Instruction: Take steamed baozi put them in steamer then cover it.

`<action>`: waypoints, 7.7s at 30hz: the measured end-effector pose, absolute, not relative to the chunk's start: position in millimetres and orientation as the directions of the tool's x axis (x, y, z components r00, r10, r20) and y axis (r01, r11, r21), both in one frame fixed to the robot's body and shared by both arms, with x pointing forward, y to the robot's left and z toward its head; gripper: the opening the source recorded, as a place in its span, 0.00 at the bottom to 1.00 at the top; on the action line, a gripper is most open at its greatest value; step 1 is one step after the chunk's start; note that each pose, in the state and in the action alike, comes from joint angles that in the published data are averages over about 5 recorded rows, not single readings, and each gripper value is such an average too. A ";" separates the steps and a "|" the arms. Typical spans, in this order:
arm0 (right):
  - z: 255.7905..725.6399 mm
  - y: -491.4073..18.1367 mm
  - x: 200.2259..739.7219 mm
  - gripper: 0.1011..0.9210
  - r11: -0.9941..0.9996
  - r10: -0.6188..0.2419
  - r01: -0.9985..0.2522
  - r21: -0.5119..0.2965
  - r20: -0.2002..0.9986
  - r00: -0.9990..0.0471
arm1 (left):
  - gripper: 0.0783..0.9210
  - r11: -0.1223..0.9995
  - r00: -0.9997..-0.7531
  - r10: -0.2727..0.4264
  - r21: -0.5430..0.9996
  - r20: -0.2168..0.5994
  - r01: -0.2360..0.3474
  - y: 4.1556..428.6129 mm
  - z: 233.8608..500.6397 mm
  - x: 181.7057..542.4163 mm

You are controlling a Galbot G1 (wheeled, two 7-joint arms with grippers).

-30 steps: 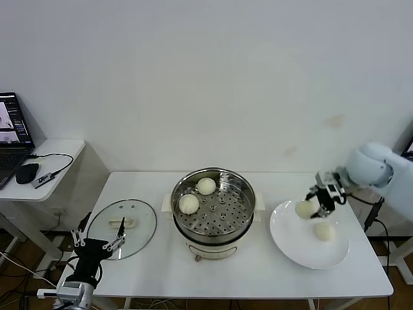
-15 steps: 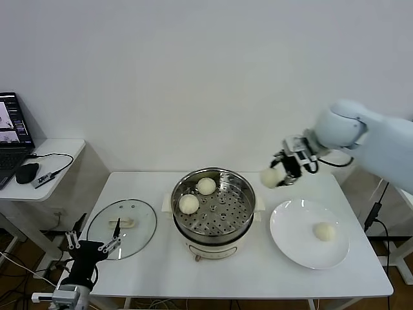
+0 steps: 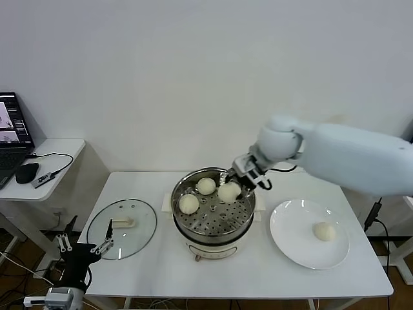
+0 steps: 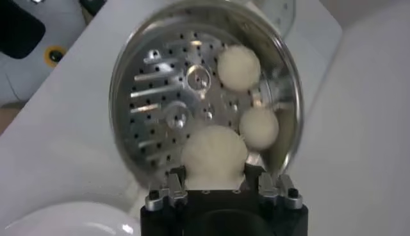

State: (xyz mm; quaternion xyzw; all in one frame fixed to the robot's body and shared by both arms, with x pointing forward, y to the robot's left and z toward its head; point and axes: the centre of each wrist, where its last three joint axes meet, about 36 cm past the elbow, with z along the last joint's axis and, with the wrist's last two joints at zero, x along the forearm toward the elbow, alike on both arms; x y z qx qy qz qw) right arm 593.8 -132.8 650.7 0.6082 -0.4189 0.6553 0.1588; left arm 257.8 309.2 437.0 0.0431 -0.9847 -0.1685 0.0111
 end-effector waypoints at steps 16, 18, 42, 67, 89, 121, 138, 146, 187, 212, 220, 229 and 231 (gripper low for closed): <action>599.2 -83.6 583.3 0.59 -0.836 -0.259 -0.468 -0.288 0.958 -0.126 | 0.88 0.941 -0.995 -0.104 0.325 0.006 -0.096 311.1 434.0 260.2; 594.9 -81.9 582.2 0.59 -0.851 -0.255 -0.444 -0.282 0.959 -0.121 | 0.88 0.941 -0.994 -0.105 0.325 0.006 -0.097 311.3 433.6 260.5; 591.0 -73.1 579.7 0.83 -0.878 -0.275 -0.377 -0.296 0.955 -0.109 | 0.88 0.942 -0.995 -0.104 0.321 0.003 -0.097 310.1 433.7 260.6; 676.0 -188.2 588.2 0.88 -0.610 -0.253 -0.695 -0.379 0.925 -0.283 | 0.88 0.942 -0.999 -0.041 0.332 -0.023 -0.046 305.1 441.6 271.5; 597.5 -411.4 543.8 0.88 -0.085 -0.063 -0.948 -0.308 0.951 -0.304 | 0.88 0.943 -1.000 0.005 0.333 0.005 0.006 289.8 435.5 265.0; 468.4 -464.7 578.8 0.88 0.038 0.001 -0.977 -0.208 0.978 -0.208 | 0.88 0.936 -0.999 -0.035 0.352 0.027 -0.023 299.6 431.8 257.3; 449.8 -458.0 590.7 0.66 0.058 -0.001 -0.976 -0.208 0.978 -0.208 | 0.88 0.935 -0.999 -0.044 0.352 0.027 -0.032 302.0 430.5 256.5; 460.5 -459.7 592.6 0.50 0.064 -0.001 -0.977 -0.205 0.979 -0.205 | 0.88 0.934 -0.998 -0.049 0.356 0.026 -0.037 304.2 431.0 255.0; 686.6 -227.8 593.8 0.53 -0.100 -0.291 -0.917 -0.386 0.893 -0.344 | 0.88 0.943 -0.999 -0.035 0.331 -0.001 -0.033 292.5 437.4 254.9; 593.1 -128.9 610.7 0.54 -0.067 -0.239 -0.944 -0.323 0.924 -0.299 | 0.88 0.944 -0.998 -0.065 0.324 -0.003 -0.063 295.1 432.4 253.6; 577.0 -118.9 615.3 0.54 -0.052 -0.223 -0.944 -0.327 0.925 -0.308 | 0.88 0.944 -0.998 -0.065 0.324 -0.004 -0.063 295.1 431.6 254.4; 571.9 -115.5 617.6 0.63 -0.047 -0.210 -0.943 -0.328 0.926 -0.312 | 0.88 0.944 -0.998 -0.069 0.325 -0.004 -0.067 297.0 431.3 254.6; 573.0 -116.3 618.0 0.69 -0.044 -0.210 -0.943 -0.330 0.926 -0.314 | 0.88 0.943 -0.998 -0.070 0.325 -0.004 -0.067 297.4 431.5 254.7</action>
